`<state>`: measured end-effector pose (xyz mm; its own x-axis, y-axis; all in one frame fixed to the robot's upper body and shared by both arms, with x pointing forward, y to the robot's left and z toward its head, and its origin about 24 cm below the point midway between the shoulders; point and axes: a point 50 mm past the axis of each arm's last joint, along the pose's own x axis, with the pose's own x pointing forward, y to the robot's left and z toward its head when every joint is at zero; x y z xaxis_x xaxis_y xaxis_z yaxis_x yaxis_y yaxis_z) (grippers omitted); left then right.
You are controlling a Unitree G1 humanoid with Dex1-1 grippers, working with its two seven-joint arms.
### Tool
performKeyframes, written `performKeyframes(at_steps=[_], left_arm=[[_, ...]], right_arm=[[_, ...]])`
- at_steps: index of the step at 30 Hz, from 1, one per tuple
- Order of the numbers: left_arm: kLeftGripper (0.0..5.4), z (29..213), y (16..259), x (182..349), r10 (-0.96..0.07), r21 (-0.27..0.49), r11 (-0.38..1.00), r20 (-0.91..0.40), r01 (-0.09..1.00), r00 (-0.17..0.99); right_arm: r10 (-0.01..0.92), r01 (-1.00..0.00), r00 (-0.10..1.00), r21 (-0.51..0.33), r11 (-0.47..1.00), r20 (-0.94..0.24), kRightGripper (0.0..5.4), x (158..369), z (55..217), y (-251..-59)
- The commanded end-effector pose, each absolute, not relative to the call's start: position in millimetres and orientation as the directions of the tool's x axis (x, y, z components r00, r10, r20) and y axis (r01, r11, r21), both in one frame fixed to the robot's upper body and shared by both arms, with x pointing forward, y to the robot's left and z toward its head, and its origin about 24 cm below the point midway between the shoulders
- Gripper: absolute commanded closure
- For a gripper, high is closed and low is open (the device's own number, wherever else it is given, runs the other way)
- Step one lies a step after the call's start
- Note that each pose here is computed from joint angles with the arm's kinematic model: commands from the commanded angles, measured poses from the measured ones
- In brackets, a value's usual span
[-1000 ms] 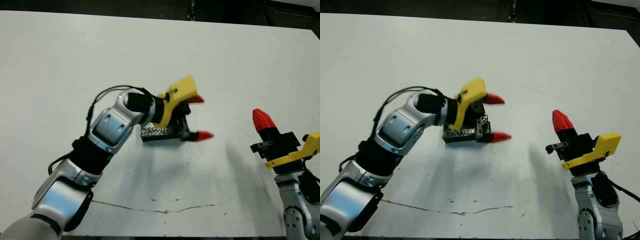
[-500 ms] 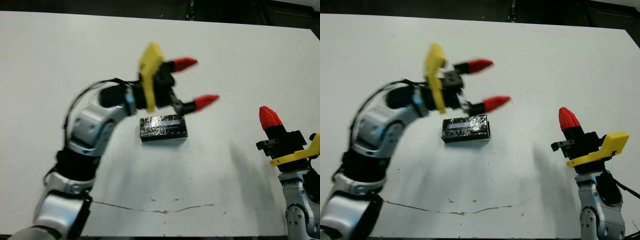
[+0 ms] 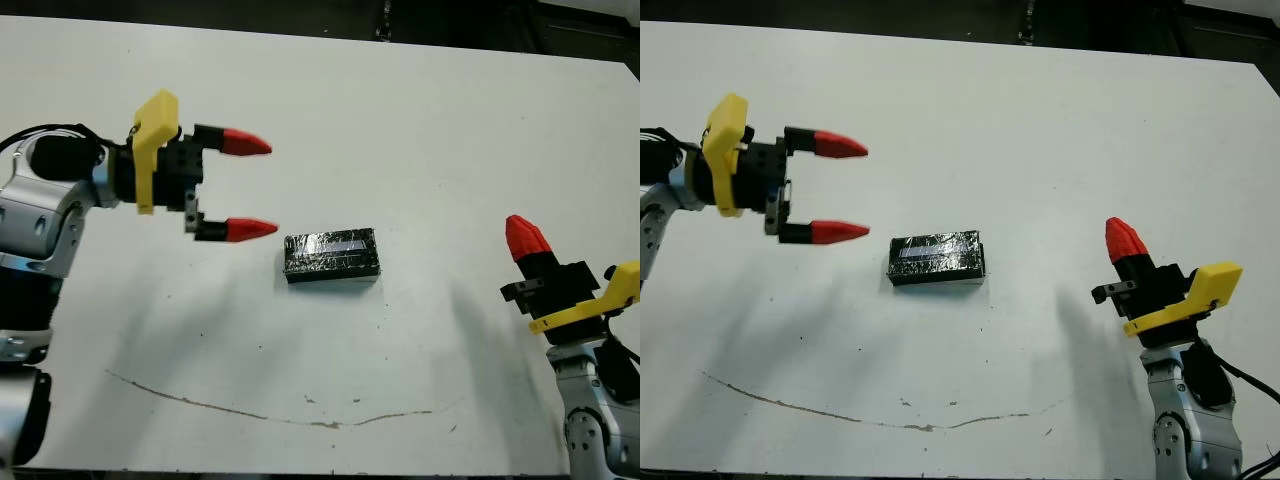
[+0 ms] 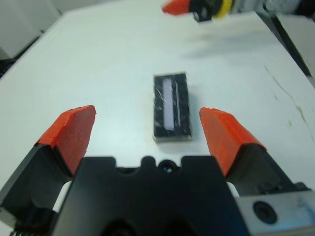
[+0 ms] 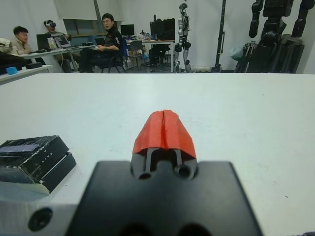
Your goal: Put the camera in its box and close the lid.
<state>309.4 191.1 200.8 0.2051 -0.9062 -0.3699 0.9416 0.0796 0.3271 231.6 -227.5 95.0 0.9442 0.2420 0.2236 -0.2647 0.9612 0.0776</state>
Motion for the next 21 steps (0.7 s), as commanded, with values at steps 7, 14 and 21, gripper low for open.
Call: performKeyframes(at_steps=[7, 14, 21], left_arm=[[0.03, 191.0, 182.7, 313.3, -0.900, 0.312, -0.033, -0.423, 0.950, 0.107], [0.03, 177.6, 176.8, 314.2, -0.885, 0.274, 0.058, -0.430, 0.960, 0.177], [0.03, 162.9, 168.6, 309.0, -0.874, 0.341, 0.162, -0.387, 0.926, 0.295]], right_arm=[[0.236, -0.254, 0.952, 0.073, 0.964, 0.192, 5.40, 228.9, 88.3, -227.1], [0.247, -0.266, 0.950, 0.077, 0.961, 0.192, 5.40, 228.5, 87.9, -226.9], [0.255, -0.274, 0.948, 0.079, 0.959, 0.190, 5.40, 228.8, 87.2, -226.7]])
